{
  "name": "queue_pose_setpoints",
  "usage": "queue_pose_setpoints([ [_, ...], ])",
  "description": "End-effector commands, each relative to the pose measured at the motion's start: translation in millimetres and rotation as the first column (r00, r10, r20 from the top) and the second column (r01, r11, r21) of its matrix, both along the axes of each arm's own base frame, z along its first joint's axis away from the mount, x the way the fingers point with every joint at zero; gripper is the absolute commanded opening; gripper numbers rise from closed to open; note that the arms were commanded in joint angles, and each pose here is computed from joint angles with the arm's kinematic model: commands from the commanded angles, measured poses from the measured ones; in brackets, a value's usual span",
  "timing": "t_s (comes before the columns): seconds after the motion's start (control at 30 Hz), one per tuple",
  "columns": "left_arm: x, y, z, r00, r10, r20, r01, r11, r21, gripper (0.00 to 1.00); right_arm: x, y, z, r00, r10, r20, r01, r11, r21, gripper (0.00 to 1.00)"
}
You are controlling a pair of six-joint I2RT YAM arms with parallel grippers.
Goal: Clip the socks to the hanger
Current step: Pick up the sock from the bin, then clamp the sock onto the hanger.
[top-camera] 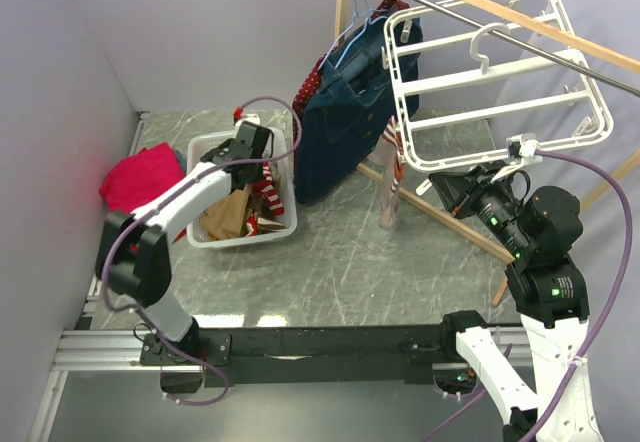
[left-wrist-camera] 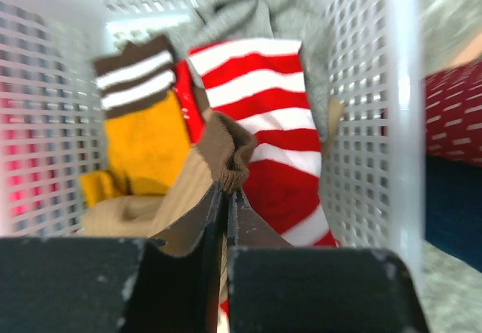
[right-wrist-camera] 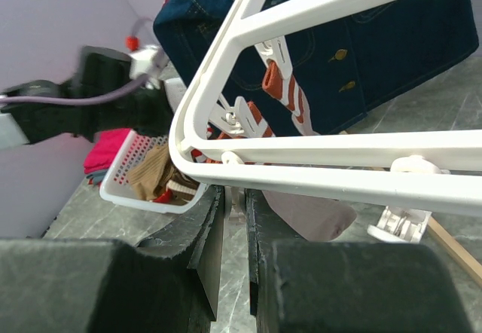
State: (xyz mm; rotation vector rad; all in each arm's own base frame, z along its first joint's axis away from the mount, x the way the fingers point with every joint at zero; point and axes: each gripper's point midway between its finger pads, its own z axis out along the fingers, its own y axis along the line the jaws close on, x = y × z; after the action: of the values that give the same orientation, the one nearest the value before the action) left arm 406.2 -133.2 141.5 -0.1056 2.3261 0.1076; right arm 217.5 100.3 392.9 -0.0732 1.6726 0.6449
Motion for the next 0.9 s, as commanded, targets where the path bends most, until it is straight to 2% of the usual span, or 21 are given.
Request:
queue_pose_setpoints([
  [0.0, -6, 11, 98, 0.974, 0.001, 0.228, 0.010, 0.999, -0.049, 0.07, -2, -1, 9, 1.000, -0.001, 0.029, 0.001, 1.000, 0.005, 0.14],
  [0.03, -11, 12, 129, 0.955, -0.006, 0.297, 0.030, 0.997, -0.074, 0.07, -1, 0, 10, 1.000, 0.000, 0.029, 0.000, 1.000, 0.005, 0.14],
  [0.1, -17, 9, 160, 0.926, -0.064, 0.371, 0.096, 0.993, -0.068, 0.06, -1, 0, 9, 1.000, 0.003, 0.029, -0.003, 1.000, 0.007, 0.14],
  [0.27, -51, 8, 266, 0.780, -0.124, 0.614, 0.243, 0.963, -0.114, 0.03, -2, 0, 12, 0.999, 0.004, 0.033, -0.005, 1.000, 0.010, 0.14],
  [0.37, -77, -8, 313, 0.685, -0.195, 0.702, 0.391, 0.911, -0.129, 0.03, -1, 0, 12, 0.999, 0.003, 0.032, -0.003, 1.000, 0.013, 0.14],
  [0.43, -103, -35, 340, 0.589, -0.287, 0.755, 0.559, 0.820, -0.124, 0.03, -1, 1, 13, 0.999, 0.004, 0.033, -0.005, 1.000, 0.015, 0.13],
  [0.47, -118, -53, 347, 0.549, -0.324, 0.771, 0.633, 0.763, -0.131, 0.03, -1, 1, 12, 0.999, 0.006, 0.032, -0.006, 1.000, 0.016, 0.13],
  [0.5, -134, -69, 360, 0.478, -0.354, 0.804, 0.713, 0.691, -0.120, 0.03, 0, 2, 13, 0.999, 0.009, 0.033, -0.009, 1.000, 0.018, 0.13],
  [0.57, -162, -98, 365, 0.412, -0.389, 0.824, 0.808, 0.574, -0.133, 0.04, 1, 2, 12, 1.000, 0.010, 0.030, -0.011, 1.000, 0.020, 0.13],
  [0.6, -170, -108, 371, 0.378, -0.389, 0.840, 0.835, 0.535, -0.128, 0.04, 0, 3, 13, 0.999, 0.014, 0.030, -0.015, 1.000, 0.023, 0.13],
  [0.67, -187, -132, 364, 0.347, -0.417, 0.840, 0.881, 0.452, -0.139, 0.04, 0, 3, 14, 0.999, 0.014, 0.034, -0.015, 1.000, 0.025, 0.13],
  [0.73, -188, -147, 353, 0.347, -0.426, 0.836, 0.888, 0.435, -0.147, 0.04, 0, 3, 16, 0.999, 0.013, 0.036, -0.014, 1.000, 0.024, 0.13],
  [0.87, -206, -183, 337, 0.309, -0.467, 0.829, 0.927, 0.342, -0.153, 0.03, 0, 3, 17, 0.999, 0.016, 0.041, -0.017, 0.999, 0.027, 0.13],
])
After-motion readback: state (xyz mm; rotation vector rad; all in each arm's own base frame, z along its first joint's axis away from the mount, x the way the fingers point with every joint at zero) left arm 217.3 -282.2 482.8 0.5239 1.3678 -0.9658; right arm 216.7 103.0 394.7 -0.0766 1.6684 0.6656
